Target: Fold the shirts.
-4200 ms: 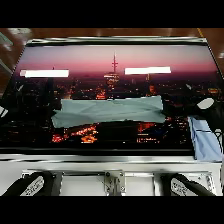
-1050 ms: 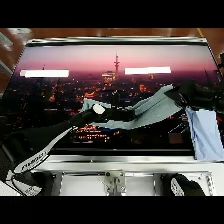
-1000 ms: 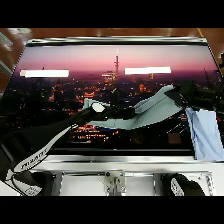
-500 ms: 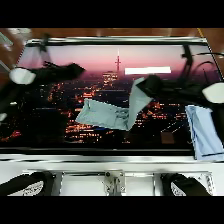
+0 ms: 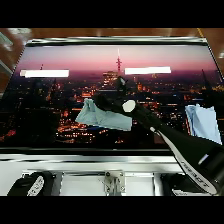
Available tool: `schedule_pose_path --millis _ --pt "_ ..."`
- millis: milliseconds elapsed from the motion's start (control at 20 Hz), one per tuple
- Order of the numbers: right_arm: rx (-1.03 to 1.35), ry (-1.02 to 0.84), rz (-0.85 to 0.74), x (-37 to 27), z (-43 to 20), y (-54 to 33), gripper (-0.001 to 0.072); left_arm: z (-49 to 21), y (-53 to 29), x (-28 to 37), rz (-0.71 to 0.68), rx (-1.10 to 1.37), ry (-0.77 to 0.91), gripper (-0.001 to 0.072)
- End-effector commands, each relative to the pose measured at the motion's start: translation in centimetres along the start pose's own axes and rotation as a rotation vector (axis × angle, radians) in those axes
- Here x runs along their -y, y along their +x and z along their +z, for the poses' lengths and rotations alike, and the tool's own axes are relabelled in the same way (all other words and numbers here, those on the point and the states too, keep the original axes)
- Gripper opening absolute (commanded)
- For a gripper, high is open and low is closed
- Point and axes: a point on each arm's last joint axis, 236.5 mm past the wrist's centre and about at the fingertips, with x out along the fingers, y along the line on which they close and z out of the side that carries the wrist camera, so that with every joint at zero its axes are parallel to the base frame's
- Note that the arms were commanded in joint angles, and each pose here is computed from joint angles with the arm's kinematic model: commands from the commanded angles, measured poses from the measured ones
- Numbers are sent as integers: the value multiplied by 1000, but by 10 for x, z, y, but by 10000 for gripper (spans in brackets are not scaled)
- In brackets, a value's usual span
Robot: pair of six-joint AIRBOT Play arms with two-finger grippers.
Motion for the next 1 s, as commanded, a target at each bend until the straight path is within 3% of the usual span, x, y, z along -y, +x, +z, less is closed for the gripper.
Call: schedule_pose_path --millis 0,50,100,150,200,450,600,750,950 --pt "-12 81 -24 12 -28 39 85 2 -28 10 8 11 10 34" --pt "-11 76 -14 6 -27 42 87 -3 -27 9 6 -8 5 33" --pt "3 76 -2 0 -22 44 158 -9 -24 8 6 -29 -1 34" --pt "14 88 14 -8 -16 46 479 -14 -21 6 6 -45 -16 34" --pt "25 83 30 -16 -10 47 563 -19 -19 5 3 -55 -46 33" --pt "134 -17 58 -27 60 13 562 -22 -17 13 -37 -57 -83 34" --pt "60 -87 23 -4 92 -32 562 -22 -17 13 -37 -57 -83 34" --pt "-68 -14 64 -5 72 -41 562 -22 -16 12 -36 -58 -84 34" --pt "-215 -31 68 -18 -7 4 562 -22 -17 13 -37 -59 -84 34"
